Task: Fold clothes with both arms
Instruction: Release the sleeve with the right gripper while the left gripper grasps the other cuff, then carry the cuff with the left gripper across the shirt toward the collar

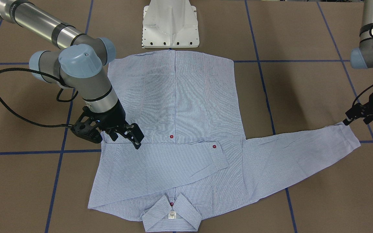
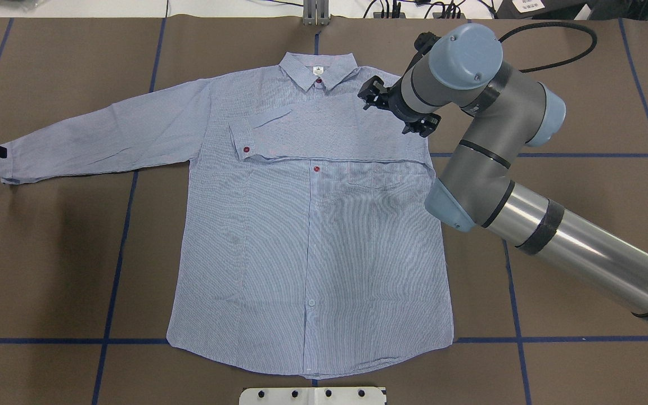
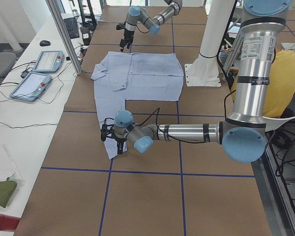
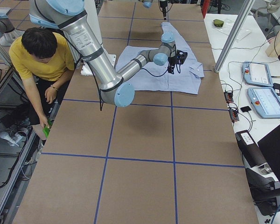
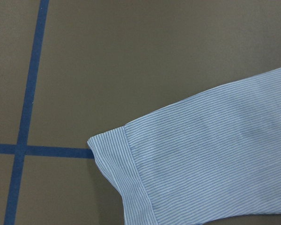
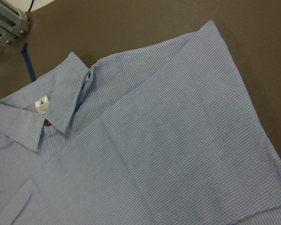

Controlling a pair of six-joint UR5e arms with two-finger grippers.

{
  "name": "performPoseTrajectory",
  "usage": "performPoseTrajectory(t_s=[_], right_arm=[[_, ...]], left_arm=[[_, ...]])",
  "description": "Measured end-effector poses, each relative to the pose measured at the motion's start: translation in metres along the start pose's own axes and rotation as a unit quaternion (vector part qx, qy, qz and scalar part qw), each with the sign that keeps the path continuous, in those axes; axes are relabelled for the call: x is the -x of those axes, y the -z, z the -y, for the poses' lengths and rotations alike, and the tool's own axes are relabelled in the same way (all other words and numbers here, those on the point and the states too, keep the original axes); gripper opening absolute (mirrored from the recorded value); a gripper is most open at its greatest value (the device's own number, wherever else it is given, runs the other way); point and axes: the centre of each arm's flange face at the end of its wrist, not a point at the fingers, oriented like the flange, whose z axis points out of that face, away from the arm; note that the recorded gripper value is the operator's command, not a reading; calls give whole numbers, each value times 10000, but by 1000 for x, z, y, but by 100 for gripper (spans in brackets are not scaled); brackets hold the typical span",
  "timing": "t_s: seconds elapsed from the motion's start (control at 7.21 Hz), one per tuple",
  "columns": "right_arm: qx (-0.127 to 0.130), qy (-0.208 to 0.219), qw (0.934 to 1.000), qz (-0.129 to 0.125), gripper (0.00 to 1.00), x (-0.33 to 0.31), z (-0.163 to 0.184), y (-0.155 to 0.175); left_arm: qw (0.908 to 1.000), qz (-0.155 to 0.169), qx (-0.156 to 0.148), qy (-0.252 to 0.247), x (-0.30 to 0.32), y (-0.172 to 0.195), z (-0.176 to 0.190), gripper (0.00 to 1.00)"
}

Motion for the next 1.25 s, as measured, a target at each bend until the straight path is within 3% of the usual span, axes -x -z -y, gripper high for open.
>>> performPoseTrajectory(t_s=[0.42,0.55,0.69,0.83,0.97,1.25], right_arm=[[-18,1,10000,12,100,0,-1,1],[-26,1,10000,22,100,1,-1,2],[-43,1,10000,34,100,2,-1,3],[-55,-4,10000,37,100,2,-2,3],[-65,-17,10000,34,100,1,-1,3],[-98,-18,9999,33,100,2,-4,1]], left_arm=[[9999,-31,93,-22,13,-30,-8,69],[9999,-57,122,57,12,-35,-13,56],[9998,-87,136,127,11,-39,-18,39],[9996,-107,141,215,11,-41,-21,7],[9994,-117,149,301,10,-42,-23,0],[9992,-165,115,336,3,-39,-22,0]])
